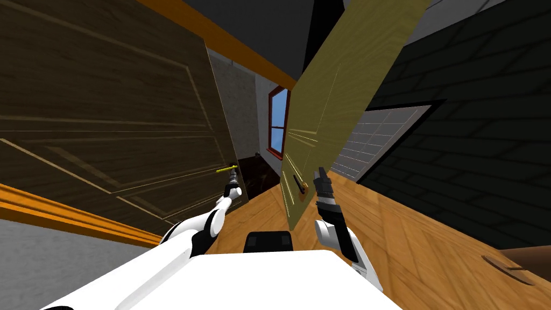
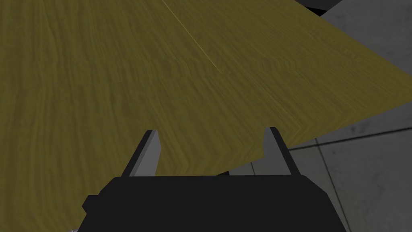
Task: Pull the door open
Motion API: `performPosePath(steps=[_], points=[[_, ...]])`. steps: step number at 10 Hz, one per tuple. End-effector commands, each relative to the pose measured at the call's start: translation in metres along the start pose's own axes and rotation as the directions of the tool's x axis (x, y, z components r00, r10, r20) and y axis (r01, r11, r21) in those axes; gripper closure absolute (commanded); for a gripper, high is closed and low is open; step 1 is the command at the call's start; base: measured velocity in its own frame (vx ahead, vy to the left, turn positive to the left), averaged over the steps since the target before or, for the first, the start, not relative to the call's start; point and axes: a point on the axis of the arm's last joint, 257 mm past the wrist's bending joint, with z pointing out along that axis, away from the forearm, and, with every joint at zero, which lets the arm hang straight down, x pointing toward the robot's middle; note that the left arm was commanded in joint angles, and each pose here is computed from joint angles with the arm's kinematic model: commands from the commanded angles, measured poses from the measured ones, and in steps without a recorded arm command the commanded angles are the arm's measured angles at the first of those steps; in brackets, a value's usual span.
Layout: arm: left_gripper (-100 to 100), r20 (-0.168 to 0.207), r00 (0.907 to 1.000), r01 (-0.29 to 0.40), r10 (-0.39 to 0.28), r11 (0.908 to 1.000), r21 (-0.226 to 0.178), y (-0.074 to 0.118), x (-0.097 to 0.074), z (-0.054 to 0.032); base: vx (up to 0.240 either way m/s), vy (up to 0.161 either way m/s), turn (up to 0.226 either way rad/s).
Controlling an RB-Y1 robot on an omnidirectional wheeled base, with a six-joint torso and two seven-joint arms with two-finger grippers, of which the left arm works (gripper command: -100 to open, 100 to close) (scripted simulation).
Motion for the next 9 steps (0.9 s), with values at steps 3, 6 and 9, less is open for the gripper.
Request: performPosePath(steps=[3,6,9], points=[[-100,0.042,0.9991,0.005,-0.005,1.0,-0.003,0.002,-0.019,-0.0005,0.129,0.104,-0.019],[-100,0.071,0.9974,0.008,-0.007,0.9999,-0.008,0.004,-0.033,-0.0006,0.16,0.133,0.042],[-100,0.078,0.997,0.008,-0.007,0.9999,-0.01,0.004,-0.036,-0.0003,0.143,0.087,0.059]])
